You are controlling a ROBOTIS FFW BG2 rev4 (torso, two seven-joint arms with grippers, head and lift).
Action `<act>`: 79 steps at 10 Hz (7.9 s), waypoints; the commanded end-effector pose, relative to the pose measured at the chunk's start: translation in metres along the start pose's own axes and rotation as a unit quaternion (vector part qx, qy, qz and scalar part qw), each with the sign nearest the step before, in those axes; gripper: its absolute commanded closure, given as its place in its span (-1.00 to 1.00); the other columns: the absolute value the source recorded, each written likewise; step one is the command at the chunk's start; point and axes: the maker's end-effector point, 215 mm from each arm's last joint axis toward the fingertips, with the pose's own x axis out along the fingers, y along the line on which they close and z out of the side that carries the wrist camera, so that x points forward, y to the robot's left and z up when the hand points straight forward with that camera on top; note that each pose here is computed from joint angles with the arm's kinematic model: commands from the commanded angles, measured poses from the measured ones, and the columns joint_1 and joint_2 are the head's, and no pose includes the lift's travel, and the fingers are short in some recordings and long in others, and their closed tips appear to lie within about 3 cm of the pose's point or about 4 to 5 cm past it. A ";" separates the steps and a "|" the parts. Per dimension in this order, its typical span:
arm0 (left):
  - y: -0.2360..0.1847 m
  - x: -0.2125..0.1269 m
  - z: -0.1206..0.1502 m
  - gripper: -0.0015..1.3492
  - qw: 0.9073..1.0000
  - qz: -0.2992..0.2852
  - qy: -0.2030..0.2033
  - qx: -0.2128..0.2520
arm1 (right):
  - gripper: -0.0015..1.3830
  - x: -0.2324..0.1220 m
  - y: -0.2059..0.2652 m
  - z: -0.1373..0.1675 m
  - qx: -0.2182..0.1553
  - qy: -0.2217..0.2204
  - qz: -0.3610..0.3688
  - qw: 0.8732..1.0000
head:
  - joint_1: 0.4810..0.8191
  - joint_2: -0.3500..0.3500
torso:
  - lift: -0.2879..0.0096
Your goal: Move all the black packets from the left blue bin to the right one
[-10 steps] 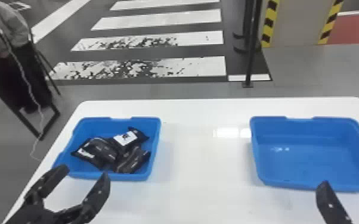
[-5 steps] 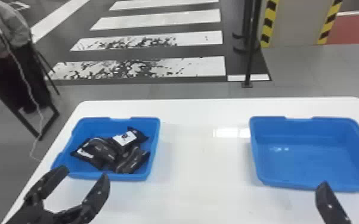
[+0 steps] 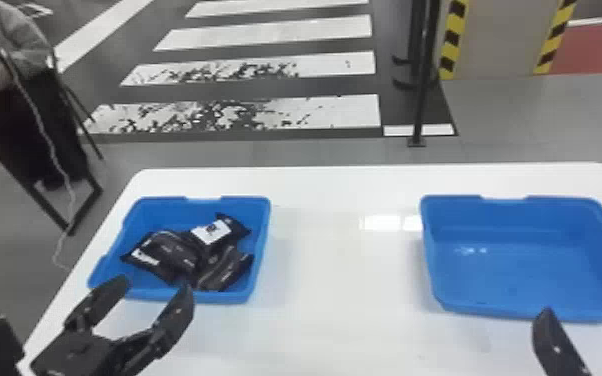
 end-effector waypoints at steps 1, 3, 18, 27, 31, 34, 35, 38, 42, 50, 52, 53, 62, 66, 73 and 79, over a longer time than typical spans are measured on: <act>0.008 0.014 -0.015 -0.76 1.000 0.005 0.025 -0.017 | -0.71 0.000 0.000 0.000 0.003 0.000 -0.001 1.000 | 0.27 0.49 | 0.01; 0.027 0.030 -0.025 -0.76 0.999 0.018 0.048 -0.013 | -0.71 0.000 -0.001 -0.001 0.005 0.001 -0.001 1.000 | 0.27 0.50 | 0.01; 0.039 0.172 -0.093 -0.75 0.965 -0.015 0.253 -0.067 | -0.71 0.002 0.000 -0.009 0.016 0.006 -0.001 1.000 | 0.27 0.47 | 0.01; 0.057 0.187 -0.125 0.56 0.928 0.008 0.359 -0.102 | -0.71 0.000 -0.001 -0.019 0.039 0.013 -0.004 0.999 | 0.27 0.45 | 0.01; 0.065 0.190 -0.104 0.79 0.948 0.006 0.311 -0.060 | -0.71 -0.001 -0.001 -0.021 0.042 0.015 -0.003 0.999 | 0.27 0.51 | 0.01; 0.025 0.136 -0.065 0.79 0.962 -0.038 0.267 -0.049 | -0.71 0.000 0.001 -0.020 0.043 0.014 -0.001 0.999 | 0.27 0.51 | 0.01; 0.006 0.120 -0.045 0.79 0.967 -0.057 0.244 -0.034 | -0.71 0.001 0.002 -0.018 0.046 0.012 0.001 0.999 | 0.27 0.47 | 0.01; -0.066 0.085 -0.019 0.79 0.969 -0.131 0.209 -0.008 | -0.71 0.018 0.025 -0.028 0.084 0.035 0.053 0.994 | 0.27 0.33 | 0.01; -0.148 0.083 -0.016 0.79 0.955 -0.224 0.197 -0.006 | -0.72 0.054 0.083 -0.015 0.125 0.064 0.168 0.976 | 0.27 0.17 | 0.01; -0.237 0.069 -0.013 0.79 0.925 -0.327 0.193 -0.009 | -0.71 0.091 0.157 -0.020 0.180 0.092 0.267 0.942 | 0.27 0.15 | 0.01; -0.246 0.065 -0.014 0.79 0.921 -0.338 0.194 -0.012 | 0.08 0.102 0.152 -0.022 0.184 0.086 0.264 0.943 | 0.27 0.11 | 0.01; -0.247 0.064 -0.014 0.79 0.920 -0.339 0.195 -0.013 | 0.64 0.105 0.151 -0.026 0.201 0.087 0.263 0.940 | 0.27 0.08 | 0.01; -0.227 0.057 0.001 -0.82 0.932 -0.327 0.131 -0.086 | 0.85 0.155 0.064 -0.005 0.177 0.027 0.197 0.964 | 0.27 -0.02 | 0.01; -0.192 0.033 -0.012 -0.82 0.943 -0.283 0.126 -0.120 | 0.85 0.207 -0.050 -0.066 0.146 0.061 0.098 0.982 | 0.27 -0.31 | 0.01; -0.095 0.052 0.014 -0.82 0.979 -0.173 0.083 -0.073 | -0.89 0.163 -0.085 -0.029 0.039 0.000 0.025 0.999 | 0.27 -0.36 | 0.01; 0.007 0.121 0.015 -0.82 0.990 -0.071 0.116 -0.042 | -0.83 0.055 -0.028 0.002 -0.037 -0.007 0.013 0.999 | 0.27 0.14 | 0.01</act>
